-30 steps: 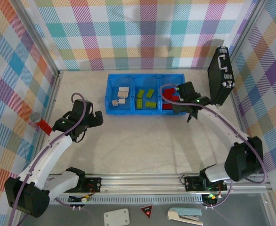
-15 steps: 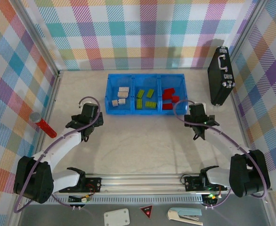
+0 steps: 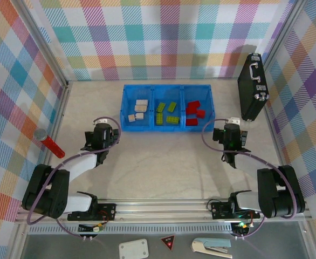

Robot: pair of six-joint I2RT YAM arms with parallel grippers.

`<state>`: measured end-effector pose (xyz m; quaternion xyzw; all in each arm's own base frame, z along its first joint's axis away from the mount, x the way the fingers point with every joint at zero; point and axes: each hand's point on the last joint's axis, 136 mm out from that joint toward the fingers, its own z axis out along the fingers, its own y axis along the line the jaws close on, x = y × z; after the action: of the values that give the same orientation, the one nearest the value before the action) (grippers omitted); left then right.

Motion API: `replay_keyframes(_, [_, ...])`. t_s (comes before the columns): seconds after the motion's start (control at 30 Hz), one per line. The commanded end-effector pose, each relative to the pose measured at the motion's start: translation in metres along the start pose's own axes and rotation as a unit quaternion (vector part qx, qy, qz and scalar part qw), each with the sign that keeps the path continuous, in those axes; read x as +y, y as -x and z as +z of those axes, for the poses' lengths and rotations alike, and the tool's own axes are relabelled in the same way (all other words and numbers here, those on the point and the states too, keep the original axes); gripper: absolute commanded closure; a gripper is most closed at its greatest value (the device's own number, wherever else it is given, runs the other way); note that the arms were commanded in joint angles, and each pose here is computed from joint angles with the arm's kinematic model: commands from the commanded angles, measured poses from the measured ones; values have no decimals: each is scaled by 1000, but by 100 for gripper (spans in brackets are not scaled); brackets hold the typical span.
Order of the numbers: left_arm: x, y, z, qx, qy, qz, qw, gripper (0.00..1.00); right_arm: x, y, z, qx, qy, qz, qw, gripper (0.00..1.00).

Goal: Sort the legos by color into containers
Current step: Reset both arms

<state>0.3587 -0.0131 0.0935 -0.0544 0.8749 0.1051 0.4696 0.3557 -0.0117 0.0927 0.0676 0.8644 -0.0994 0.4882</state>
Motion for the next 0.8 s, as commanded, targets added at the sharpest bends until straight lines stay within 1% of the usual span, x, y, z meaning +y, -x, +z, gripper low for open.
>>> replay_keyframes(0.0, [-3,22,7,-61,-33,-26,997,0,2,26,7,-57,35,39,997,1])
replay_keyframes(0.13, [3,25,18,-71,-43,-47,995,0,5,32,19,-69,68,58,994,1])
replay_keyframes(0.23, [2,29,23,-84,-65,-50,993,0,12,30,27,-79,85,52,992,1])
replay_keyframes(0.27, [2,29,26,-86,-73,-52,992,0,17,30,28,-71,95,46,992,1])
replay_keyframes(0.43, [-4,17,38,-87,-116,-62,987,0,28,21,30,-70,125,29,989,1])
replay_keyframes(0.5, [-10,13,40,-91,-130,-55,986,0,29,22,29,-90,130,29,987,1])
replay_keyframes(0.57, [-16,12,38,-88,-148,-45,984,0,30,20,30,-83,132,27,987,1])
replay_keyframes(0.77, [-15,12,41,-85,-142,-43,985,0,30,21,30,-82,131,26,988,1])
